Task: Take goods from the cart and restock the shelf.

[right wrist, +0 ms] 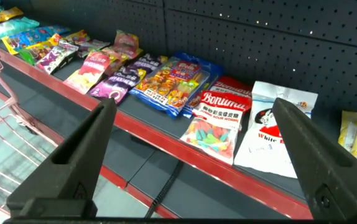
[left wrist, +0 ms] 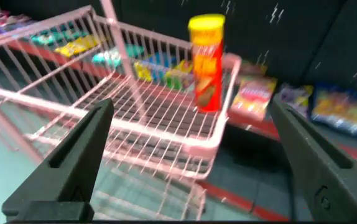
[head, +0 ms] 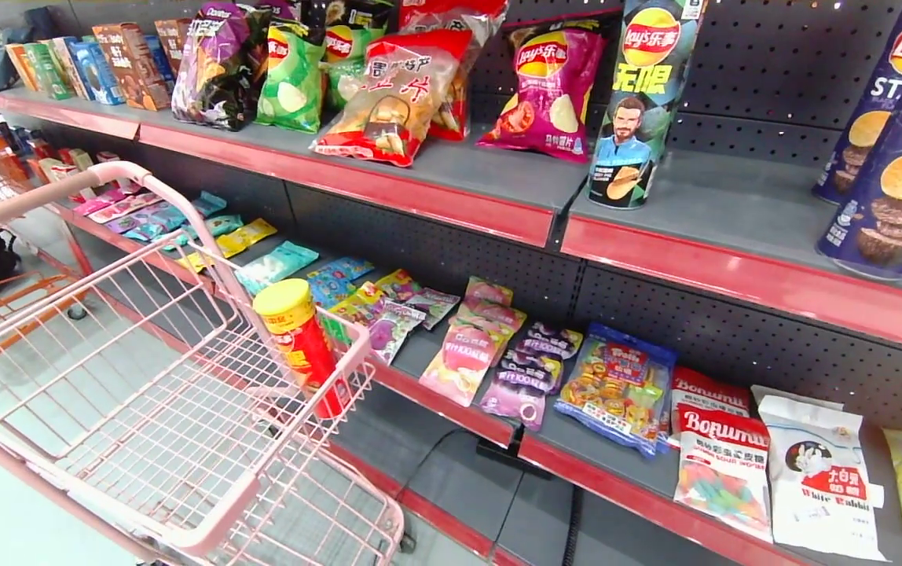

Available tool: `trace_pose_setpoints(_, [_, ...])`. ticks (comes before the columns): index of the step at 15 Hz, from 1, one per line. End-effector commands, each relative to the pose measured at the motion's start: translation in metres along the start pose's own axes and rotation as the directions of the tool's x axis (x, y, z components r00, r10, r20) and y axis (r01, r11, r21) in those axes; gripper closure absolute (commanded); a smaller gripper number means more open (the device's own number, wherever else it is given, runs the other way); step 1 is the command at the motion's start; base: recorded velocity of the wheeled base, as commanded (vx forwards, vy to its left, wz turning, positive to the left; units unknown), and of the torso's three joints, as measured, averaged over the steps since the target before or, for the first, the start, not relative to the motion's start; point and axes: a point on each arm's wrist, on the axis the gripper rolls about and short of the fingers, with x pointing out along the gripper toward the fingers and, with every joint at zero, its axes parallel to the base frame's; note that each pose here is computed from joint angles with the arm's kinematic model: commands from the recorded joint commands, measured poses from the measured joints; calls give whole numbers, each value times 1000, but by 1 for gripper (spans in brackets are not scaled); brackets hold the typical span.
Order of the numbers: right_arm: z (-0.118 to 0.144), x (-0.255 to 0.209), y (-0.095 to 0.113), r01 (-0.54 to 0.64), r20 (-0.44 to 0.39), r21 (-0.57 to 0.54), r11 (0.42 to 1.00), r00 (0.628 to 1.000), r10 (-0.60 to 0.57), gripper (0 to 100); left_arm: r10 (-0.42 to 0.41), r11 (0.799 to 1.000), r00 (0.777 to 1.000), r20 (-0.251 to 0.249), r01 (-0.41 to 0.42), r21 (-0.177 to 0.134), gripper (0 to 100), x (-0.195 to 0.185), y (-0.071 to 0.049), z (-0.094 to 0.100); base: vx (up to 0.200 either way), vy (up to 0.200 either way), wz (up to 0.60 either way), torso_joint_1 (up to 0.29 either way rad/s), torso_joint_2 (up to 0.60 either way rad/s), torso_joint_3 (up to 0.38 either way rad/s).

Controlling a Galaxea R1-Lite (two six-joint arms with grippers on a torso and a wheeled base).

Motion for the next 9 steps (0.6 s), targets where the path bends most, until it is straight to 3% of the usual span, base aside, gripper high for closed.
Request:
trace_pose_setpoints(1, [0, 0, 0, -1, 0, 0, 1000, 1000, 1, 0, 72, 980, 988, -138, -96, -174, 0, 117, -2, 97, 0, 0, 0, 0, 0, 0])
trace_pose_setpoints(3, [0, 0, 0, -1, 0, 0, 1000, 1000, 1, 0, 86, 982, 969, -232, -122, -147, 0, 165, 5, 76, 0, 0, 0, 0, 0, 0])
trace_pose_setpoints(5, [0, 0, 0, -1, 0, 0, 1000, 1000, 1, 0, 87, 984, 960, -265, -124, -124, 0, 198, 10, 61, 0, 0, 0, 0, 0, 0])
trace_pose_setpoints(6, [0, 0, 0, -1, 0, 0, 1000, 1000, 1, 0, 91, 988, 950, -298, -123, -92, 0, 223, 14, 43, 0, 0, 0, 0, 0, 0])
trace_pose_setpoints(9, [0, 0, 0, -1, 0, 0, 1000, 1000, 1, 0, 72, 992, 915, -397, -106, -64, 0, 253, 17, 8, 0, 0, 0, 0, 0, 0])
